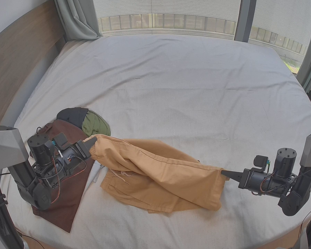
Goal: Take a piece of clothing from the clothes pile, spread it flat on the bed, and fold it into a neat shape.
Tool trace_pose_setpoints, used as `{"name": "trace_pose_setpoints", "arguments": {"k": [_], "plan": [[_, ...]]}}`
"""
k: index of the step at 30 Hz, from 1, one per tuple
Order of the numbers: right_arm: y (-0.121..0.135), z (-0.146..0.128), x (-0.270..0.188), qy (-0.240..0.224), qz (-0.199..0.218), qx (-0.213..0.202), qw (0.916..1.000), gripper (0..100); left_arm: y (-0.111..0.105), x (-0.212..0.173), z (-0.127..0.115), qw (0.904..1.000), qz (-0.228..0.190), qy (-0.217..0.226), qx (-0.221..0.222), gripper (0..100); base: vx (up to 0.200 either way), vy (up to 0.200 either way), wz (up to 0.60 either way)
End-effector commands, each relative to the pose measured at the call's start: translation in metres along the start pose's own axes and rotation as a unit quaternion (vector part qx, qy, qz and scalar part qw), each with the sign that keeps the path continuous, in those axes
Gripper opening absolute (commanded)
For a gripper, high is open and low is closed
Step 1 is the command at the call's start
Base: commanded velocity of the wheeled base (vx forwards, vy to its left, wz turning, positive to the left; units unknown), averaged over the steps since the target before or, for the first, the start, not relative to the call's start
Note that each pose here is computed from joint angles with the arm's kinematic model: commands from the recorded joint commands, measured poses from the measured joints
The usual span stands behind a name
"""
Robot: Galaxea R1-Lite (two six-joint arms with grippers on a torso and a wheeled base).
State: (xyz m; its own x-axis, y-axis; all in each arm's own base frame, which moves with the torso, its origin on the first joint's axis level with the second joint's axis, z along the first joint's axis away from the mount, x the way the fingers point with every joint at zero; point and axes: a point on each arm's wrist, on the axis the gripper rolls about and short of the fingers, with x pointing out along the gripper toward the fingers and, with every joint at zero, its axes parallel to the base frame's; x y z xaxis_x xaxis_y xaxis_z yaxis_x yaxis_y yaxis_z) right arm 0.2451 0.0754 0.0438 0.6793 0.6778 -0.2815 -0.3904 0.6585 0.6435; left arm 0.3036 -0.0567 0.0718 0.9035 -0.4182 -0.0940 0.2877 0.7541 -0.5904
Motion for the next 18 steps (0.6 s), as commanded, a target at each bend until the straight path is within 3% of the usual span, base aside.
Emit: {"name": "trace_pose_setpoints", "arguments": {"k": [1,2,10,18], "plan": [[-0.003,-0.008,0.005,0.019,-0.004,0.006,0.9998,0,0.000,0.000,0.000,1.0000,0.000,0.000,0.000,0,0.000,0.000,0.00],[-0.002,-0.009,0.007,0.021,0.000,0.005,0.9998,100,0.000,0.000,0.000,1.0000,0.000,0.000,0.000,0,0.000,0.000,0.00],[0.004,-0.021,0.022,0.048,0.016,-0.001,0.9987,100,-0.001,0.000,-0.001,1.0000,-0.001,0.002,0.000,0,0.000,0.000,0.00],[0.009,-0.013,0.031,0.030,0.032,-0.012,0.9990,100,-0.002,0.000,-0.001,1.0000,-0.002,0.002,0.000,0,0.000,0.000,0.00]]}}
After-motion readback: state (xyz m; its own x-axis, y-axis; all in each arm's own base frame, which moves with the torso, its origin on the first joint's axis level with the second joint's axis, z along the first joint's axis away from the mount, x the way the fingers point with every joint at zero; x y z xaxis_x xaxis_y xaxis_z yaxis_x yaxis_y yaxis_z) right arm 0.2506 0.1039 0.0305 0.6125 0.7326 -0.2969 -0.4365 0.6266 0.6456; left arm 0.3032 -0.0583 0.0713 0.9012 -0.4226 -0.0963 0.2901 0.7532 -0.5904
